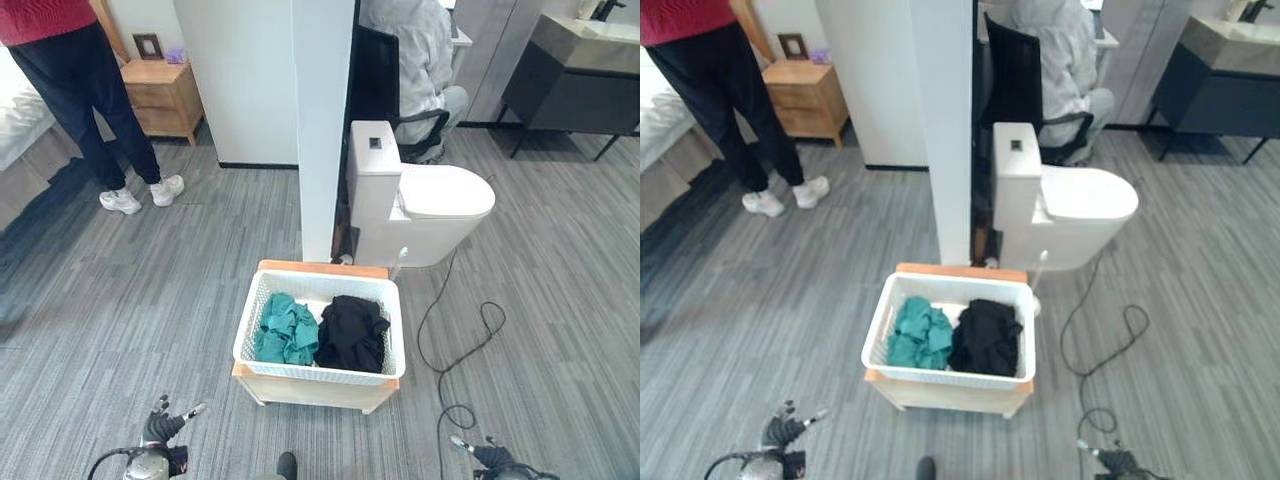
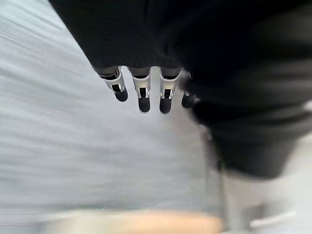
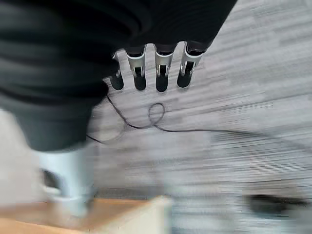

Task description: Grab the laundry basket,head to the washer,open it,put in the laundry and shut it.

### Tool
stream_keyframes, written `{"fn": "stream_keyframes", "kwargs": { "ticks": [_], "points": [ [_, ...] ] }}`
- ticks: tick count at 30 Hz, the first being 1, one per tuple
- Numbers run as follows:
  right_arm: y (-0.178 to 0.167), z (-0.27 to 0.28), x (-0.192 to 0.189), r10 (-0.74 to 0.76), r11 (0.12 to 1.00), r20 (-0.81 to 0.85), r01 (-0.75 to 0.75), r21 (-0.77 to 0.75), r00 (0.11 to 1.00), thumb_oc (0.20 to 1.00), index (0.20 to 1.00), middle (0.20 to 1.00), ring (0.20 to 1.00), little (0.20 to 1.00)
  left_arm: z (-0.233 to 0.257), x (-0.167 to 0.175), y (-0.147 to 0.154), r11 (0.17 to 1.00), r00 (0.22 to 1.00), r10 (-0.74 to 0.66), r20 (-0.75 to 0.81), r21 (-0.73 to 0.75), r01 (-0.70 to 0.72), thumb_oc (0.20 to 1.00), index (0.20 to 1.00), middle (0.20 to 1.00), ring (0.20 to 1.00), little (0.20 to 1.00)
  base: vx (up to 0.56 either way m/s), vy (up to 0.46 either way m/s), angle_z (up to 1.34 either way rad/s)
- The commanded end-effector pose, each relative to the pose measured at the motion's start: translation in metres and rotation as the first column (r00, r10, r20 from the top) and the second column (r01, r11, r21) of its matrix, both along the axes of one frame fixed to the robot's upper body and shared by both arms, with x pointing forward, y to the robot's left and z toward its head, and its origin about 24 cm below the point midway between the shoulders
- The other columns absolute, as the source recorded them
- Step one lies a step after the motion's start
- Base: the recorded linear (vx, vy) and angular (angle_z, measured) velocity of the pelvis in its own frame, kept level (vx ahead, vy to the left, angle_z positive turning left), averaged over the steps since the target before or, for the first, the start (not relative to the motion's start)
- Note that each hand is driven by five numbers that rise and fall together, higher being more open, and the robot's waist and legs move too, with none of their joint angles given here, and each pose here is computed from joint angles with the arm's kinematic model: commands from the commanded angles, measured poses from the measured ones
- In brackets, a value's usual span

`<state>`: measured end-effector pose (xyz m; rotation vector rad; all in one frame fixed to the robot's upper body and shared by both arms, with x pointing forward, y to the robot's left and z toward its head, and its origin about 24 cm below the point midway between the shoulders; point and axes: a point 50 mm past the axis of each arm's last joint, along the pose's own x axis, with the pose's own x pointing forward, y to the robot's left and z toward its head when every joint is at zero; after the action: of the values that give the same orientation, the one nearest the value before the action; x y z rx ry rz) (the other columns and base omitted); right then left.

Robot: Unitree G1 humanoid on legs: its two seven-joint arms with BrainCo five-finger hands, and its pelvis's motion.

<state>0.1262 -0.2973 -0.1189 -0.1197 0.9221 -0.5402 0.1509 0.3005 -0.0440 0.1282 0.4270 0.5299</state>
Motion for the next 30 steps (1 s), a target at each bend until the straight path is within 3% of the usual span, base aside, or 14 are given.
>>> {"fn": "stream_keyframes", "kwargs": {
  "ticks": [1,3,7,12,15,19,20,23,30],
  "points": [
    [-0.036,0.029,0.016,-0.027,0.988,0.098,0.042,-0.152,0.995,1.000,1.000,1.000,1.000,1.000,0.022,0.012,0.015,0.992,0.991,0.066,0.118,0.096,-0.078,1.000,1.000,1.000,1.000,1.000,0.06,0.008,0.04],
    [-0.046,0.054,0.041,0.010,0.978,0.204,0.033,-0.206,0.979,1.000,1.000,1.000,1.000,1.000,0.051,0.032,0.021,0.983,0.975,0.041,0.217,0.166,-0.078,1.000,1.000,1.000,1.000,1.000,0.05,0.006,0.04],
    [-0.043,0.078,0.072,0.101,0.968,0.283,-0.029,-0.249,0.954,1.000,1.000,1.000,1.000,1.000,0.068,0.063,0.022,0.965,0.979,-0.040,0.200,0.260,-0.013,1.000,1.000,1.000,1.000,1.000,-0.03,-0.011,0.06],
    [-0.009,0.125,0.154,0.320,0.934,0.398,-0.214,-0.287,0.860,1.000,1.000,1.000,1.000,1.000,0.105,0.144,-0.013,0.946,0.937,-0.259,0.234,0.260,0.196,1.000,1.000,1.000,1.000,1.000,-0.22,-0.054,0.13],
    [0.021,0.166,0.203,0.440,0.890,0.458,-0.307,-0.337,0.773,1.000,1.000,1.000,1.000,1.000,0.140,0.193,-0.033,0.934,0.913,-0.306,0.269,0.269,0.234,1.000,1.000,1.000,1.000,1.000,-0.28,-0.041,0.06],
    [0.042,0.206,0.239,0.496,0.862,0.498,-0.336,-0.379,0.711,1.000,1.000,1.000,1.000,1.000,0.182,0.227,-0.033,0.950,0.908,-0.265,0.323,0.249,0.189,1.000,1.000,1.000,1.000,1.000,-0.21,-0.015,-0.03],
    [0.053,0.227,0.254,0.551,0.825,0.479,-0.359,-0.437,0.683,1.000,1.000,1.000,1.000,1.000,0.203,0.238,-0.038,0.973,0.883,-0.223,0.413,0.144,0.178,1.000,1.000,1.000,1.000,1.000,-0.11,-0.010,-0.07],
    [0.072,0.254,0.273,0.645,0.742,0.409,-0.403,-0.536,0.646,1.000,1.000,1.000,1.000,1.000,0.228,0.247,-0.020,0.993,0.901,-0.107,0.420,0.097,0.072,1.000,1.000,1.000,1.000,1.000,-0.13,-0.007,-0.03],
    [0.099,0.267,0.288,0.689,0.701,0.374,-0.441,-0.560,0.621,1.000,1.000,1.000,1.000,1.000,0.264,0.248,0.002,0.992,0.904,-0.029,0.427,0.126,-0.027,1.000,1.000,1.000,1.000,1.000,-0.06,-0.004,-0.06]
  ]
}}
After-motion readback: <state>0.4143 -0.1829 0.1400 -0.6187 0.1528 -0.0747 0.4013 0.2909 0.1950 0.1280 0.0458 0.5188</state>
